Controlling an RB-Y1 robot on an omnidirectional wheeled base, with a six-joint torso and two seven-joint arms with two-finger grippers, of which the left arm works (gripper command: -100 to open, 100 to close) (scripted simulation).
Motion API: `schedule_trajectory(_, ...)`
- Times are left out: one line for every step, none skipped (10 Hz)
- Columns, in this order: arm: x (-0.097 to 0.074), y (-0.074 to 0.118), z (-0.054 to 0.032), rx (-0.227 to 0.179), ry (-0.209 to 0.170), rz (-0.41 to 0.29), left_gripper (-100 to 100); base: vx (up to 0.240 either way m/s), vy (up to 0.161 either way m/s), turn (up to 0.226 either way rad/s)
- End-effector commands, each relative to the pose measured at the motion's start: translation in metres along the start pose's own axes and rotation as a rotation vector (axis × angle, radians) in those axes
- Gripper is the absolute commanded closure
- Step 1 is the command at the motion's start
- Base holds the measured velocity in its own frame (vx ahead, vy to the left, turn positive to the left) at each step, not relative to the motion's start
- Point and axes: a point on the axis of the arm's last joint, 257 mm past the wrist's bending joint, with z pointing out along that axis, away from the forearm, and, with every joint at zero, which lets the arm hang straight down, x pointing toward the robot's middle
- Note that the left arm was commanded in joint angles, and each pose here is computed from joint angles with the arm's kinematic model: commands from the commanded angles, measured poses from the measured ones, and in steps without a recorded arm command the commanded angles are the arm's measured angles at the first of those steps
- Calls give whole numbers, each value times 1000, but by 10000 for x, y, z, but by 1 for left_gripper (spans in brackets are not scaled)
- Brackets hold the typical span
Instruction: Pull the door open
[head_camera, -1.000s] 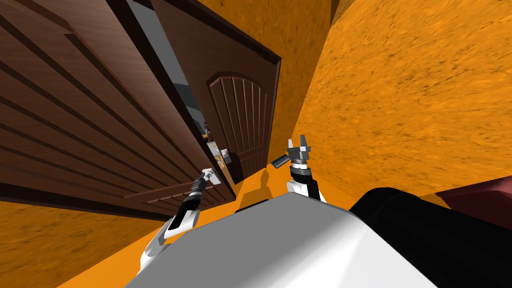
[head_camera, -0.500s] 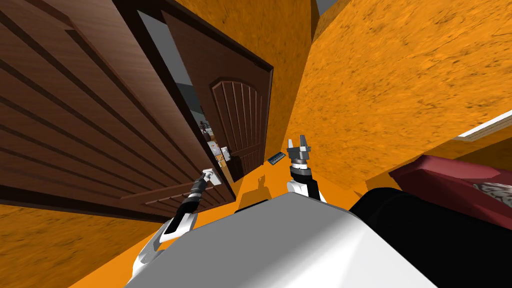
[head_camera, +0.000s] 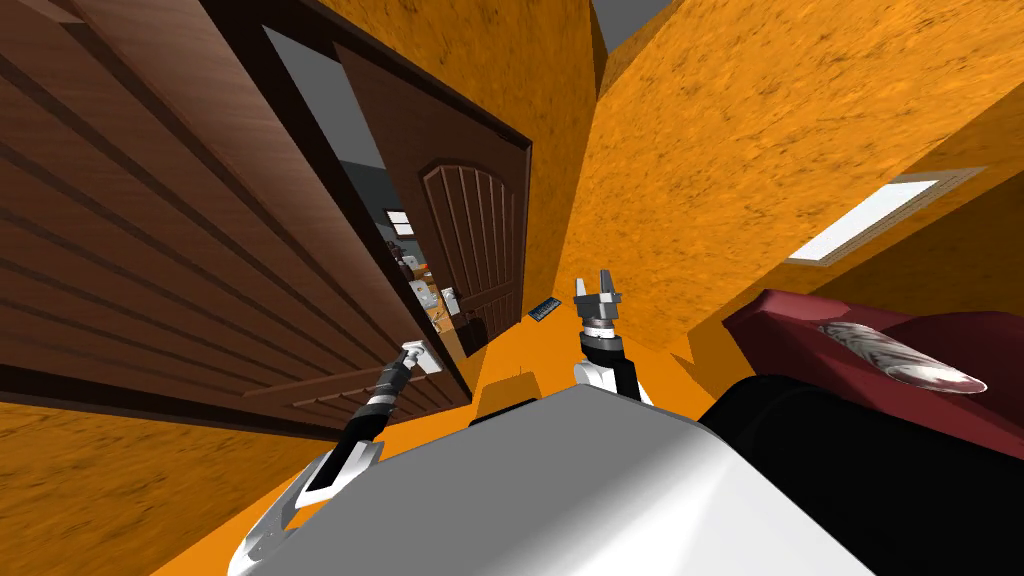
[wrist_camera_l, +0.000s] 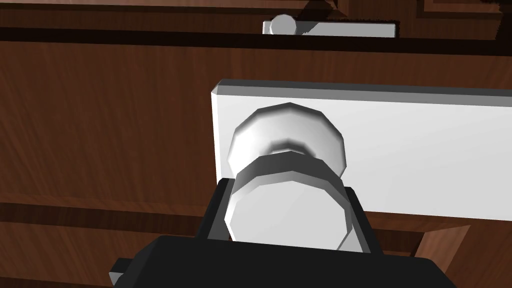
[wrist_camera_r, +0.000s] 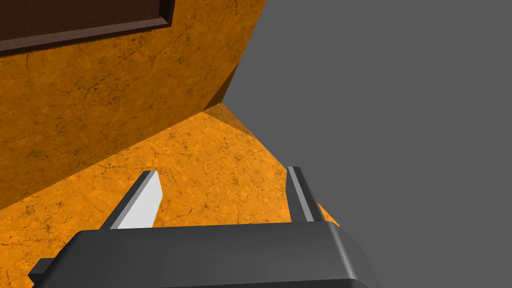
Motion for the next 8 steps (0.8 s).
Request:
schedule_trajectory(79, 26, -83, 0, 32, -11, 100, -250, 106, -135)
schedule_trajectory(93, 25, -129, 0, 45, -14, 100, -242, 111, -115)
schedule_trajectory(18, 17, -101, -3, 28, -4, 100, -114, 53, -13)
schedule_trajectory(20, 47, -187, -7, 45, -6, 100, -154, 71, -109)
schedule_trajectory(22, 45, -221, -6, 55, -6, 100, -256, 131, -208)
schedule_trajectory(25, 42, -259, -4, 66, -7, 100, -247, 123, -201)
schedule_trajectory(28, 38, -300, -3, 78, -7, 100, -202, 96, -150)
schedule_trajectory(31, 36, -342, -2, 90, -8, 100, -176, 91, -148)
